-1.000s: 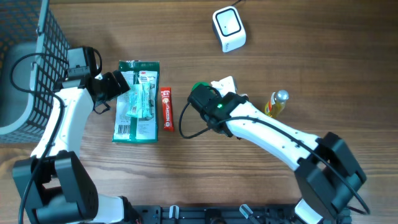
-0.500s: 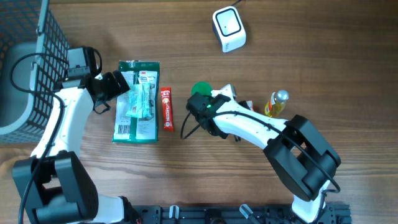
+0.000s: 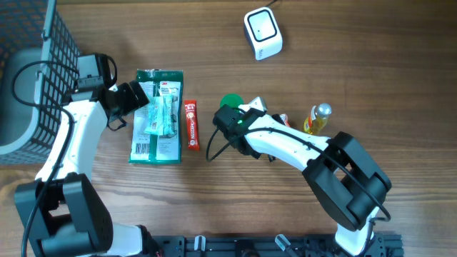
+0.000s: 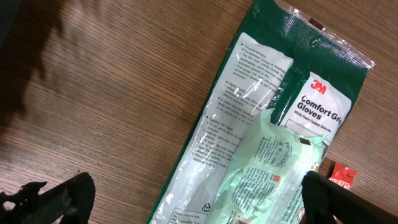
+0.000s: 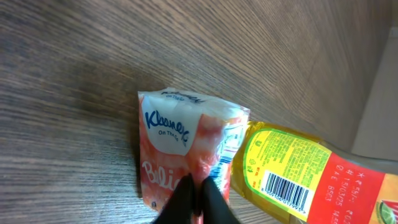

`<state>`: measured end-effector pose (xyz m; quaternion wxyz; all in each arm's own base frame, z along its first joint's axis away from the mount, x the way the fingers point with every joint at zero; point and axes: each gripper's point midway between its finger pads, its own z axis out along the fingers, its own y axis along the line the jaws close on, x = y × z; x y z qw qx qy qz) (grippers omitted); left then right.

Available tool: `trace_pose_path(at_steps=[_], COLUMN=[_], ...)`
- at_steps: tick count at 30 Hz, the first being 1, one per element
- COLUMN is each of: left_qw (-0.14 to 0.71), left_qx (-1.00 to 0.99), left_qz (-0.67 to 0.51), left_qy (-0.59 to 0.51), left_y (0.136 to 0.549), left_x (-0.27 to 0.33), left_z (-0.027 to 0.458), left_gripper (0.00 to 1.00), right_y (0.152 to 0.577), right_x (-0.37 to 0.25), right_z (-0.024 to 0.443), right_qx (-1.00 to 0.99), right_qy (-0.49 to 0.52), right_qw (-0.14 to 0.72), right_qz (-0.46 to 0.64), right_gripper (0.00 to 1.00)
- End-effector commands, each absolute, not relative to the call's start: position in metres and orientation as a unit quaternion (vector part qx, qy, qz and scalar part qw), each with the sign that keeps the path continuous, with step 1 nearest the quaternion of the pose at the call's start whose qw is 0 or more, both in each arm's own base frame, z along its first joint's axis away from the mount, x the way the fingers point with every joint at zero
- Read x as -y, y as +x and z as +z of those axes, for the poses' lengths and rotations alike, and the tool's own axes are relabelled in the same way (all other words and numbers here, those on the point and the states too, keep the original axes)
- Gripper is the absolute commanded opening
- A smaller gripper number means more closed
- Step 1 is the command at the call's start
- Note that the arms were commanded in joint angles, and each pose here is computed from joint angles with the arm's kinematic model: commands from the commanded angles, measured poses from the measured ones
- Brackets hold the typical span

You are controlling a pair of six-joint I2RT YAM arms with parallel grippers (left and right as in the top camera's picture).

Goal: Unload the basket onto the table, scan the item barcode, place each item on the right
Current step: 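Carry the Kleenex pack right and lower it beside the Vim bottle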

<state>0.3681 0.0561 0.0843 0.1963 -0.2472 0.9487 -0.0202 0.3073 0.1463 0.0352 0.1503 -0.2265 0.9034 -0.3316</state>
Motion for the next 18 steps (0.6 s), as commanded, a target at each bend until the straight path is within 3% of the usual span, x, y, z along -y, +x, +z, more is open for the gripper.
trace_pose_path(at_steps=[1,10,18], left_qw=[0.212,0.212,0.212], left_qx=[-0.944,-0.944,-0.944], left_qz=[-0.026,-0.026,-0.026], left_qy=[-0.250,-0.250,-0.250], left_y=[0.372,0.372,0.372], left_x=[-0.057,-0.057,-0.057], left_z=[0.095,0.095,0.095], left_gripper=[1.00,1.00,1.00], right_y=[0.301,0.299,0.305], right_x=[-0.150,-0.152,-0.168], right_z=[0.025,0.023,0.028], right_qx=[-0.910,-0.914,-0.925], right_qy=[-0.232,-0.230,-0.223], right_qw=[0.131,0.129,0.134], right_qz=[-0.316,-0.307,-0.275], right_gripper=[0.13,0.22,0.24])
